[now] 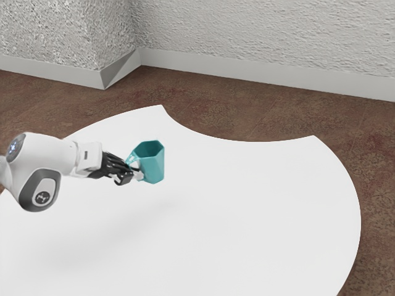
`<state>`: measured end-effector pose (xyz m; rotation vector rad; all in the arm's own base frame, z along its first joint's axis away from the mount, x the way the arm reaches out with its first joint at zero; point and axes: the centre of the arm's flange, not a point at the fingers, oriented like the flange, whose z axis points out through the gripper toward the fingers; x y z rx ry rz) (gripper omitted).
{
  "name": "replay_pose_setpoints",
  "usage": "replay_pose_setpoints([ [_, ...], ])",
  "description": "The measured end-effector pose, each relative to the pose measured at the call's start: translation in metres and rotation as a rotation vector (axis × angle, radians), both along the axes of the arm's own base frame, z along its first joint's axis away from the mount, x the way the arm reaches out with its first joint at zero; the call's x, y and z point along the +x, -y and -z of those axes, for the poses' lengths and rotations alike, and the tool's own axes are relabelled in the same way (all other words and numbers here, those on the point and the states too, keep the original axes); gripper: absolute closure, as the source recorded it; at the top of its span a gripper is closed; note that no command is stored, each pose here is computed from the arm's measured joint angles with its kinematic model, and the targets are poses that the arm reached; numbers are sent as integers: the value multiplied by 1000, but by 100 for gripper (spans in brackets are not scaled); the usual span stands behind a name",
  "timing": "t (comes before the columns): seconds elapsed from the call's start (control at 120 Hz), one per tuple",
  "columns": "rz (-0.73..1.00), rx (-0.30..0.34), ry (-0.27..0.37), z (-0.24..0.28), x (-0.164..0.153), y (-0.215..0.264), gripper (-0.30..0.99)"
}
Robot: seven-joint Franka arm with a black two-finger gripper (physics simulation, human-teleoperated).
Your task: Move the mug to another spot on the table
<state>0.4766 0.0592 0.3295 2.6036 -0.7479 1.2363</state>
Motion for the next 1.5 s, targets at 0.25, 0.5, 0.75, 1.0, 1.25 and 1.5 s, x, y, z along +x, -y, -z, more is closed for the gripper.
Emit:
replay_pose_setpoints([
  [0.25,73,8,-33,50,7,-21,76],
  [0.5,118,13,-24,78,14,-32,76],
  [0.75,132,6,-27,94,18,-39,76],
  [1.0,146,3,-34,105,24,-38,76],
  [1.25,147,3,-46,111,23,-40,66],
  [1.5,140,8,-54,111,25,-43,23],
])
